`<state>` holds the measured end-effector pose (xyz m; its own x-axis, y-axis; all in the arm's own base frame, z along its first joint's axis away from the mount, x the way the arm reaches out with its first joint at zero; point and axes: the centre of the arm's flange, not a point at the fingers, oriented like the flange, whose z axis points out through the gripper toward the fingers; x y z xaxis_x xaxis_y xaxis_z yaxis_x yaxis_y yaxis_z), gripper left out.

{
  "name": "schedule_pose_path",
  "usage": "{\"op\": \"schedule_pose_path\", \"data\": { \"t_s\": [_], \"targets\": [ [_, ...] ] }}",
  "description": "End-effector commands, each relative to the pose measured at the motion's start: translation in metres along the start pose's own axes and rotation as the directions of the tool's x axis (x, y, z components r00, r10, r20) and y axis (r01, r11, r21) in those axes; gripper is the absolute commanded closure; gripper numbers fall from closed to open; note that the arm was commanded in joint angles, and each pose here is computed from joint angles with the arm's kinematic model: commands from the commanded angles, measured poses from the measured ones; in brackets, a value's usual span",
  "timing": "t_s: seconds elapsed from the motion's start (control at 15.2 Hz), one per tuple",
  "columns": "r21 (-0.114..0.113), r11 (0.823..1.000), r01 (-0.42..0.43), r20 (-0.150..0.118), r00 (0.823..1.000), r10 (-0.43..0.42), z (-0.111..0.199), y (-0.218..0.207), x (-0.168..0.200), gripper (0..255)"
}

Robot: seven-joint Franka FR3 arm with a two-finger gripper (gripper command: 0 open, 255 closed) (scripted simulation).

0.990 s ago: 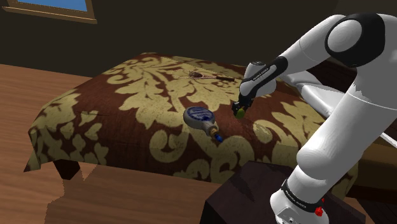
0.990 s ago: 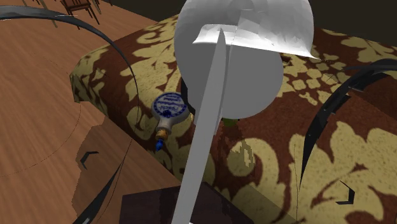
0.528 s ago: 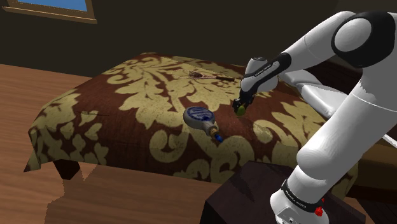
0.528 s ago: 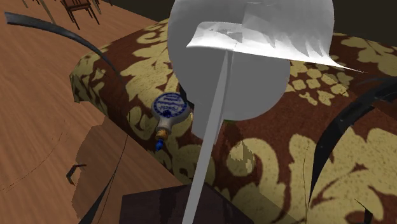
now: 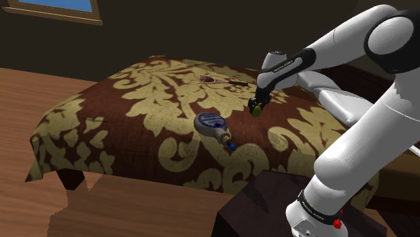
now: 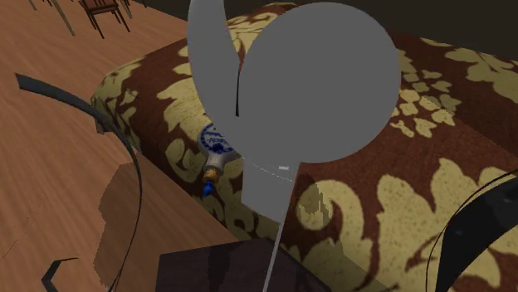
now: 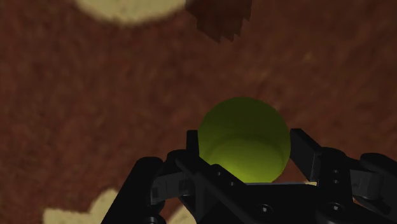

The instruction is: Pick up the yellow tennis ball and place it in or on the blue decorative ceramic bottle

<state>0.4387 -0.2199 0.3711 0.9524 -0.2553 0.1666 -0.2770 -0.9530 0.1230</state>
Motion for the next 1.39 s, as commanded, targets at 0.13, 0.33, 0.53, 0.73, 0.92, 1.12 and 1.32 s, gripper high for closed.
{"op": "schedule_pose_path", "data": {
  "t_s": [0.13,0.33,0.53,0.73,0.92,1.12,1.32],
  "targets": [
    [0.000,1.000,0.000,0.000,1.000,0.000,-0.022,0.003,0.004,255],
    [0.000,1.000,0.000,0.000,1.000,0.000,-0.037,0.005,0.007,255],
    [0.000,1.000,0.000,0.000,1.000,0.000,-0.053,0.007,0.009,255],
    [0.000,1.000,0.000,0.000,1.000,0.000,-0.068,0.009,0.012,255],
    [0.000,1.000,0.000,0.000,1.000,0.000,-0.084,0.010,0.015,255],
    [0.000,1.000,0.000,0.000,1.000,0.000,-0.099,0.012,0.017,255],
    [0.000,1.000,0.000,0.000,1.000,0.000,-0.115,0.014,0.020,255]
  ]
}}
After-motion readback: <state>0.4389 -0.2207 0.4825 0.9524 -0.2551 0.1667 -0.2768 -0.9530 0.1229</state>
